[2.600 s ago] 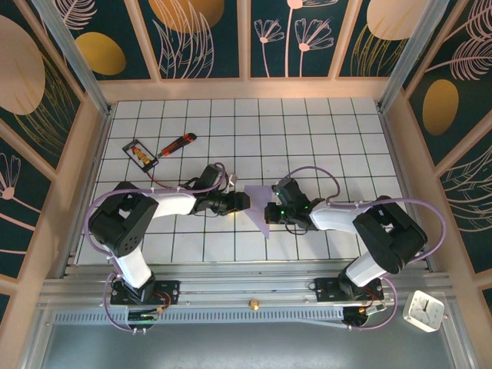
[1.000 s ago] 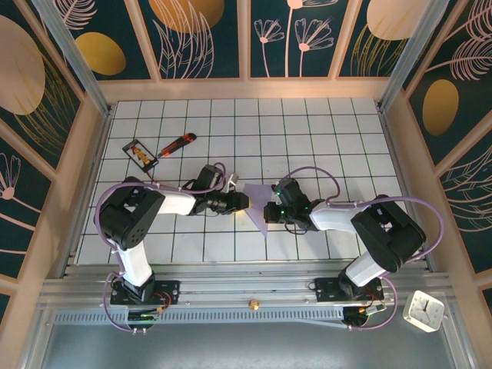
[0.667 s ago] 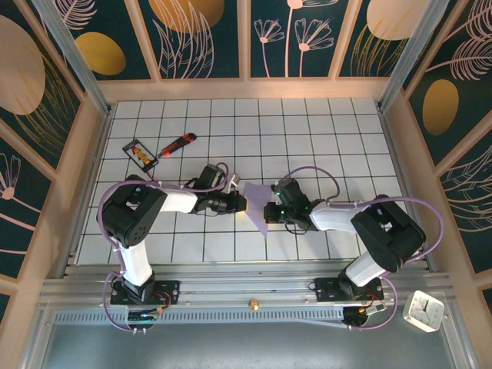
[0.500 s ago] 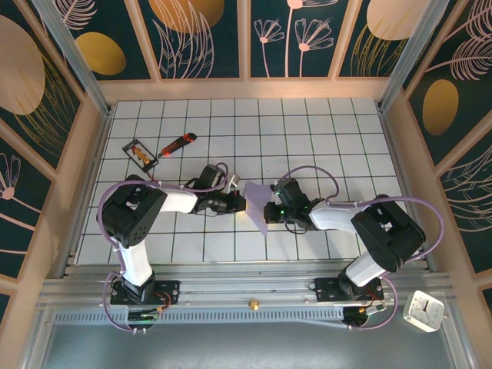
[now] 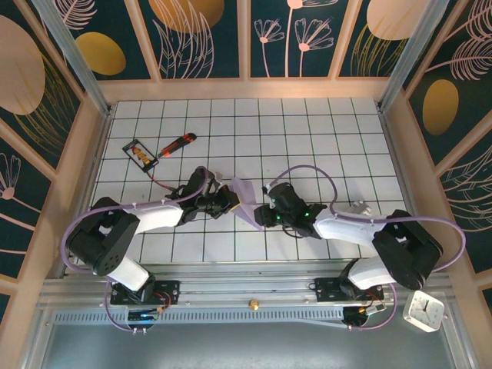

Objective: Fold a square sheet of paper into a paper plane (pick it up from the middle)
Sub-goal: Fourth fold the wing at the center of the table.

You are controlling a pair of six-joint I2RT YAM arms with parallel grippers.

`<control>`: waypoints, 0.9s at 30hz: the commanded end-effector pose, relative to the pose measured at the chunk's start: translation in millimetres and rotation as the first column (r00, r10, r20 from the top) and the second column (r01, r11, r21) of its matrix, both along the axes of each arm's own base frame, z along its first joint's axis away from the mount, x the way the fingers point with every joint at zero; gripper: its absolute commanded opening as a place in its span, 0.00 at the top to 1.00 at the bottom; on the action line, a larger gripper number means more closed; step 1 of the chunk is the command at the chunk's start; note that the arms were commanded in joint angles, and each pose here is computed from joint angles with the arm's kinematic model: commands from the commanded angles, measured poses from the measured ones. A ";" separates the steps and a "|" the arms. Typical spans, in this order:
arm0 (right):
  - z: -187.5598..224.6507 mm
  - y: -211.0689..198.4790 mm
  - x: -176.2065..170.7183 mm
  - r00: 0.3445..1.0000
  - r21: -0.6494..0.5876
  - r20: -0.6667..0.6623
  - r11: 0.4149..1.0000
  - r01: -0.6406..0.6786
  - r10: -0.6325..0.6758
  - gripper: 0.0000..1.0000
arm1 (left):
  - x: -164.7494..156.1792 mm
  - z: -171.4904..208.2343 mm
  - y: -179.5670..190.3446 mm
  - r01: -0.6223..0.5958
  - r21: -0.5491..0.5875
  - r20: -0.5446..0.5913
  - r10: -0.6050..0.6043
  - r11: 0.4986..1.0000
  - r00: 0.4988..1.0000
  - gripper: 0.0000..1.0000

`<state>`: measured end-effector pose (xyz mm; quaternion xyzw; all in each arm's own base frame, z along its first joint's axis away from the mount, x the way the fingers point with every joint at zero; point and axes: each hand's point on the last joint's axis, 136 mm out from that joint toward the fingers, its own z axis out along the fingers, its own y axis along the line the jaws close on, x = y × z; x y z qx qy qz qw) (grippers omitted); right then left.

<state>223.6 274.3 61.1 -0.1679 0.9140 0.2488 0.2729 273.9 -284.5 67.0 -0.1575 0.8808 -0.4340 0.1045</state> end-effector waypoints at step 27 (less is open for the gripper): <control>-19.3 32.0 19.3 0.968 -0.259 0.233 0.954 0.151 -0.090 0.61 | -16.6 -14.2 0.6 -0.083 -0.003 -0.181 0.081 0.997 0.980 1.00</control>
